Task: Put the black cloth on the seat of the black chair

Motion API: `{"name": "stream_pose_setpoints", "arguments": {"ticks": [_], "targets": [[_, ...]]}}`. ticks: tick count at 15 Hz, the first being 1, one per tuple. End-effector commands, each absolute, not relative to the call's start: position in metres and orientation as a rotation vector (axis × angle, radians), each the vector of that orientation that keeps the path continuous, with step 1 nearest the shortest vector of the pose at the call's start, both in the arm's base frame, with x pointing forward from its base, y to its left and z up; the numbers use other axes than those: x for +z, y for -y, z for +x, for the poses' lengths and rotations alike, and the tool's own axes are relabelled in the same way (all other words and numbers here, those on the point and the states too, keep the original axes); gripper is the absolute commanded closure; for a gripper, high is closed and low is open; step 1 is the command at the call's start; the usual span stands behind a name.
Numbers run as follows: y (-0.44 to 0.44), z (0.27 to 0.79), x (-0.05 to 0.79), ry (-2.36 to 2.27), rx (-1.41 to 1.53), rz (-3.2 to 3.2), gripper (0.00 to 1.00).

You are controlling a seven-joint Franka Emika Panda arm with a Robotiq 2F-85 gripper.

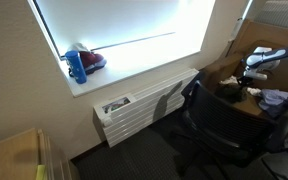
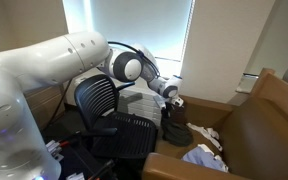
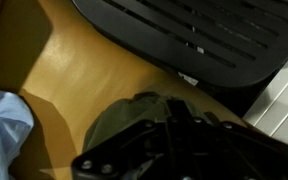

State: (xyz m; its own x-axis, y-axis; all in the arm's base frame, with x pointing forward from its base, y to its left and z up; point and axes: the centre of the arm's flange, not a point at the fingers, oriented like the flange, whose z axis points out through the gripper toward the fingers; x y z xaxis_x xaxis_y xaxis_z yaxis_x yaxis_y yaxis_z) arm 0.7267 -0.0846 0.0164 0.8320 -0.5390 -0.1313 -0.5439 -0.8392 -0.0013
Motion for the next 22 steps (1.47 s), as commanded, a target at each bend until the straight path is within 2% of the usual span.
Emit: {"name": "stream_pose_setpoints", "arguments": {"ticks": [1,3,8,14,19,22], "targets": [[0.044,0.700,0.100,-0.936,0.333,-3.073,0.99],[0.021,0.691,0.135,-1.038,0.334,-3.127,0.99],[-0.046,0.641,0.191,-1.072,0.558,-3.131,0.99],[-0.143,0.574,0.237,-0.964,0.482,-3.113,0.99],[-0.206,0.493,0.255,-0.817,0.511,-3.163,0.99],[-0.203,0.437,0.230,-0.613,0.519,-3.217,0.99]]}}
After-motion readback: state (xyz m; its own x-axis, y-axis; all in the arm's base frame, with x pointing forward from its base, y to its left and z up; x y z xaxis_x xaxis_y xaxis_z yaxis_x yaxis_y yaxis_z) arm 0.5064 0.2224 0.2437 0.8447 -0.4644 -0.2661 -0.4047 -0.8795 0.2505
